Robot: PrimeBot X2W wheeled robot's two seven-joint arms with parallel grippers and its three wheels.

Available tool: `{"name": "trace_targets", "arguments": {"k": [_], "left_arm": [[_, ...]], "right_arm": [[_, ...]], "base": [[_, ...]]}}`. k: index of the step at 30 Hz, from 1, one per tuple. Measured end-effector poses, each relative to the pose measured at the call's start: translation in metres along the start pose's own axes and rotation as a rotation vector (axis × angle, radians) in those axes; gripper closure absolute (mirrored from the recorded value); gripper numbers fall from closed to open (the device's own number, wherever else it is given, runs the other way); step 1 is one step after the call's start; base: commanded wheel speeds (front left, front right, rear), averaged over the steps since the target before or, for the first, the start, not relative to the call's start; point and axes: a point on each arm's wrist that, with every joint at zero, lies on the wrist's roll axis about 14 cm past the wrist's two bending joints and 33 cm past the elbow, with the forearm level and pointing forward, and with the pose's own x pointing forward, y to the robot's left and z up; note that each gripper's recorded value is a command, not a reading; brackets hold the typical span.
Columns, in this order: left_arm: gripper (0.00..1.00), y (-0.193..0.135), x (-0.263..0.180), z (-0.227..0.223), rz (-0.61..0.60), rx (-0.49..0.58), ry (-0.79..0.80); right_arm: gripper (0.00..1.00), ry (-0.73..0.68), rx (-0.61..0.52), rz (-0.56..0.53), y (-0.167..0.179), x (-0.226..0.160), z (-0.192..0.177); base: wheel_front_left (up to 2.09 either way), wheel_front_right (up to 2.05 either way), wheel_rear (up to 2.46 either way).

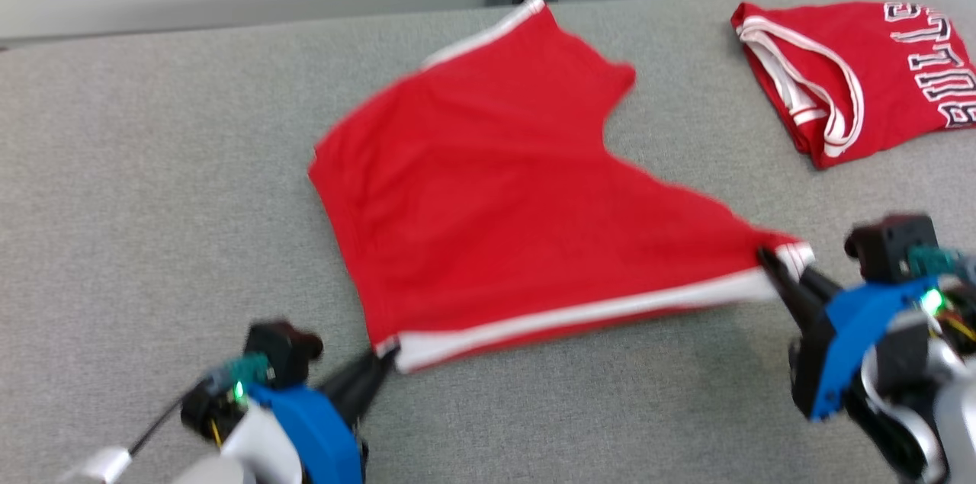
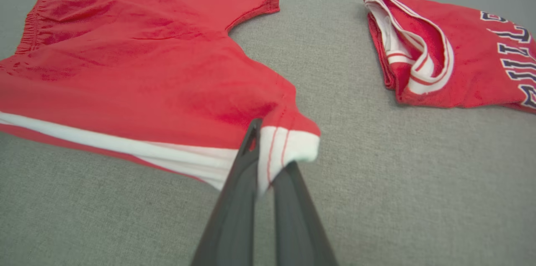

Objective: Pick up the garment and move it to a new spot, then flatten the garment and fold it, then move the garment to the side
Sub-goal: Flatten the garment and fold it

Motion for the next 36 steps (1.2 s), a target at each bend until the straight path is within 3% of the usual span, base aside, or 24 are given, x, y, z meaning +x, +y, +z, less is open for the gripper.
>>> {"name": "trace_targets", "arguments": {"k": [9,15,24,30,36], "left_arm": [[1.0,-0.05,-0.067,-0.034,-0.055,-0.086,0.192],[1.0,-0.063,-0.073,-0.017,-0.085,-0.131,0.162],[1.0,-0.041,-0.047,0.02,-0.073,-0.234,0.064],[1.0,-0.008,-0.029,0.052,-0.044,-0.375,-0.029],[1.0,0.03,-0.011,0.057,0.011,-0.424,-0.042]], "right_arm": [[1.0,0.183,0.033,-0.003,0.021,-0.072,-0.035],[1.0,0.168,-0.031,-0.044,0.013,-0.081,-0.016],[1.0,0.182,-0.23,0.061,0.025,-0.026,0.033],[1.0,0.19,-0.261,0.124,0.035,0.03,0.062],[1.0,0.193,-0.301,0.173,0.049,0.084,0.079]], "base": [[0.0,0.0,0.0],[0.0,0.0,0.0],[0.0,0.0,0.0],[0.0,0.0,0.0],[0.0,0.0,0.0]]}}
